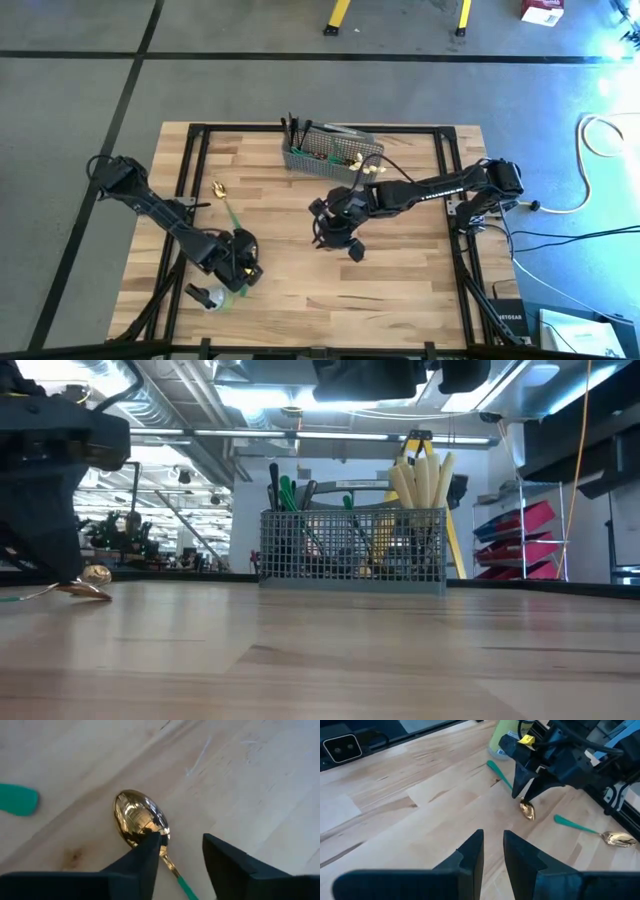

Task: Sort silverware
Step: Put the green spoon into the gray organizer

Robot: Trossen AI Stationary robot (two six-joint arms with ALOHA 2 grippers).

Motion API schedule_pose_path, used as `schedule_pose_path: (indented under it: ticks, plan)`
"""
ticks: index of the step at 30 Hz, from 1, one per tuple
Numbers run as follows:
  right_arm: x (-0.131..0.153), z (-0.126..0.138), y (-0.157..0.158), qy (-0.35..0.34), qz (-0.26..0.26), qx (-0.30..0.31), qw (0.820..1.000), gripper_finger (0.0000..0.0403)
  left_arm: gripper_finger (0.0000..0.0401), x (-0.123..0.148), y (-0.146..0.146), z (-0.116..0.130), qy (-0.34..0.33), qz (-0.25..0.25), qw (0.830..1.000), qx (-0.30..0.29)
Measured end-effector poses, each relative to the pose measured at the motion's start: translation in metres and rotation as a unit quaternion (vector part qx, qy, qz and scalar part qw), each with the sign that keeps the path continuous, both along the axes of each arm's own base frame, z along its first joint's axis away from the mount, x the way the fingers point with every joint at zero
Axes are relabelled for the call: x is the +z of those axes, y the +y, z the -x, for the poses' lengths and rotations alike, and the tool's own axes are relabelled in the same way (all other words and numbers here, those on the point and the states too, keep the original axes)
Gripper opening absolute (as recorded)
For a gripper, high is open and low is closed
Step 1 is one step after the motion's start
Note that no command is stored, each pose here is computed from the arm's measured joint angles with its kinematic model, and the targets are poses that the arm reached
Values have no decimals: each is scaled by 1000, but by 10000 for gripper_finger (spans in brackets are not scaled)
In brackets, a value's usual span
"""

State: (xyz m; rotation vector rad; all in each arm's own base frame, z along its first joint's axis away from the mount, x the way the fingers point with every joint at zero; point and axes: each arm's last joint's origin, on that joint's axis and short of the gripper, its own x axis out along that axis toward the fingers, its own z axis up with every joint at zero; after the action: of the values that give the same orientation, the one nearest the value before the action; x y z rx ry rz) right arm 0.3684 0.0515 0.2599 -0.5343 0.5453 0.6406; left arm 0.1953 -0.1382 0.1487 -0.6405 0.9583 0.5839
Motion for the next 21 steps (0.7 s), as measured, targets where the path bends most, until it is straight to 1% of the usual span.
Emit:
schedule_pose_path:
  ticks: [5,8,10,16,19,21]
  plan:
    - [0,0,0,6,-9,-8,1000,57,167,1,0,-2,-2,7,1000,-2]
    - [-1,1,0,13,-9,-9,1000,57,170,1,0,-3,-8,-1,1000,-18]
    - [-1,1,0,14,-9,-9,1000,57,170,1,0,-4,-15,-8,1000,-17]
    - [-1,1,0,18,-14,-13,1000,57,170,1,1,0,-6,-18,1000,-4]
    - [-1,1,0,18,-14,-14,1000,57,170,6,-2,0,-19,-42,999,-9]
    - [-1,1,0,18,-14,-14,1000,57,170,12,-4,0,-31,-61,998,0]
